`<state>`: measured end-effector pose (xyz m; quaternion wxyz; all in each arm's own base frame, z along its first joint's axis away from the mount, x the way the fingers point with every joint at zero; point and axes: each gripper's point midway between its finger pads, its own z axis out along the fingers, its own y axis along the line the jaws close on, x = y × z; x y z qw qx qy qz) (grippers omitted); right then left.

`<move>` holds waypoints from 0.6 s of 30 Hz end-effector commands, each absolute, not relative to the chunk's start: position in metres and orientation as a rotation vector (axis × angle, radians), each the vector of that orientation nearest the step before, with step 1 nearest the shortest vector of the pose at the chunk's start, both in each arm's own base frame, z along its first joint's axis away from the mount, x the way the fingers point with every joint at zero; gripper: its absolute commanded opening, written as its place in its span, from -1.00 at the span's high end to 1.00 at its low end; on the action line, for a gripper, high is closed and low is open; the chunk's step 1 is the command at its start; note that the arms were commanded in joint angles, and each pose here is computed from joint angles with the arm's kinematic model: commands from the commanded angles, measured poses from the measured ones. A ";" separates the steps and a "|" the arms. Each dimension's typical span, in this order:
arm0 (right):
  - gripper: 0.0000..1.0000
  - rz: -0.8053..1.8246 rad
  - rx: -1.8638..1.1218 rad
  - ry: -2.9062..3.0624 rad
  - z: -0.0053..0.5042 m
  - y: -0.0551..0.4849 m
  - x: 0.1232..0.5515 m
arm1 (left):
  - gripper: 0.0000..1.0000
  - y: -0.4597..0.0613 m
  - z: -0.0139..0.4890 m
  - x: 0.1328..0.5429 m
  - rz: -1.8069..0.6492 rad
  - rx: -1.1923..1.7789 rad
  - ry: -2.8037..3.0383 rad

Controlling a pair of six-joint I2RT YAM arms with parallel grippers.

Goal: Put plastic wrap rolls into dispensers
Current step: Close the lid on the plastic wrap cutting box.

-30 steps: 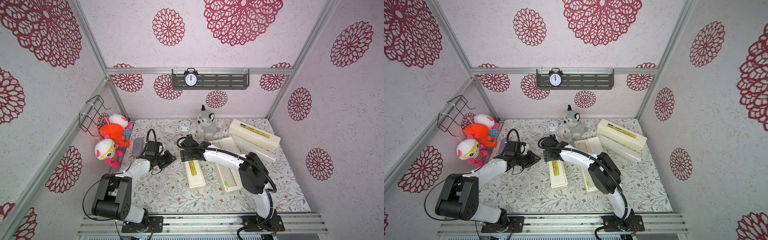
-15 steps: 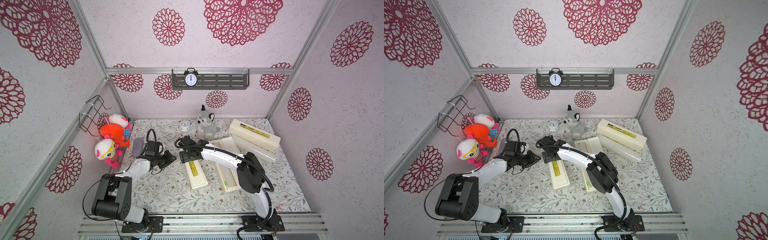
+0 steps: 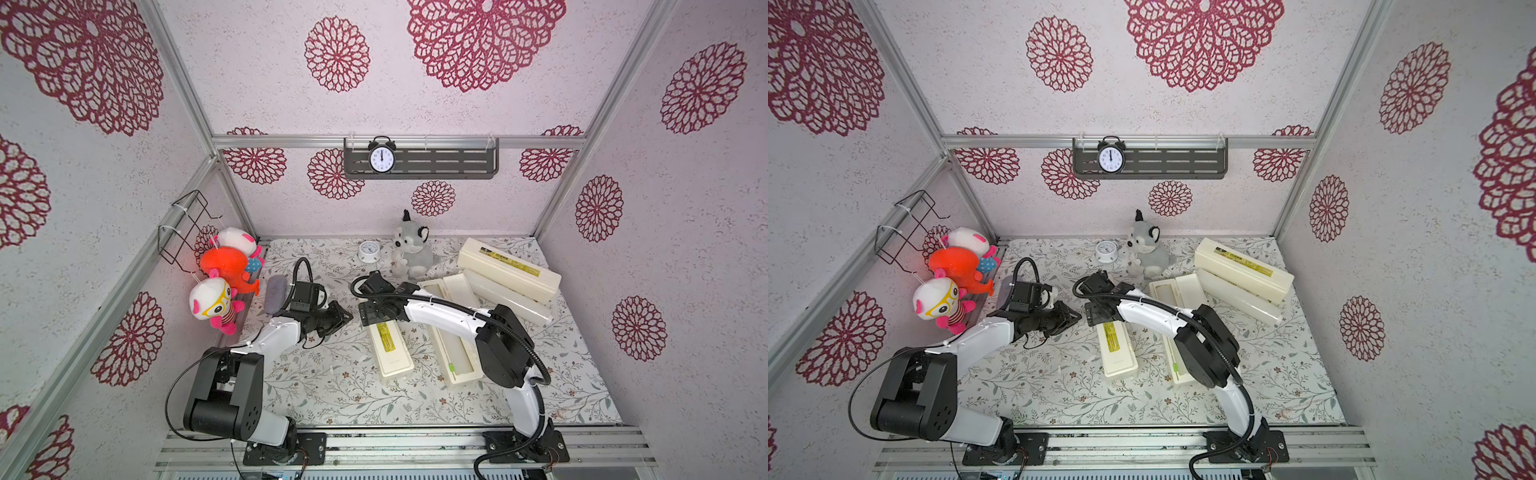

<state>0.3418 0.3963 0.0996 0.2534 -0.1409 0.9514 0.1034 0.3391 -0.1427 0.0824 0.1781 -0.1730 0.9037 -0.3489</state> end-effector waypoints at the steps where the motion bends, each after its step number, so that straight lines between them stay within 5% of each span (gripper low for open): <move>1: -0.72 0.340 -0.359 2.640 0.092 0.395 0.335 | 0.53 -0.144 0.088 0.347 -0.999 -0.481 2.532; 10: -0.73 0.240 -0.345 2.647 0.082 0.382 0.334 | 0.46 -0.146 0.096 0.361 -1.019 -0.486 2.495; 18: -0.73 0.233 -0.351 2.648 0.082 0.384 0.331 | -0.08 -0.159 0.123 0.400 -1.127 -0.457 2.364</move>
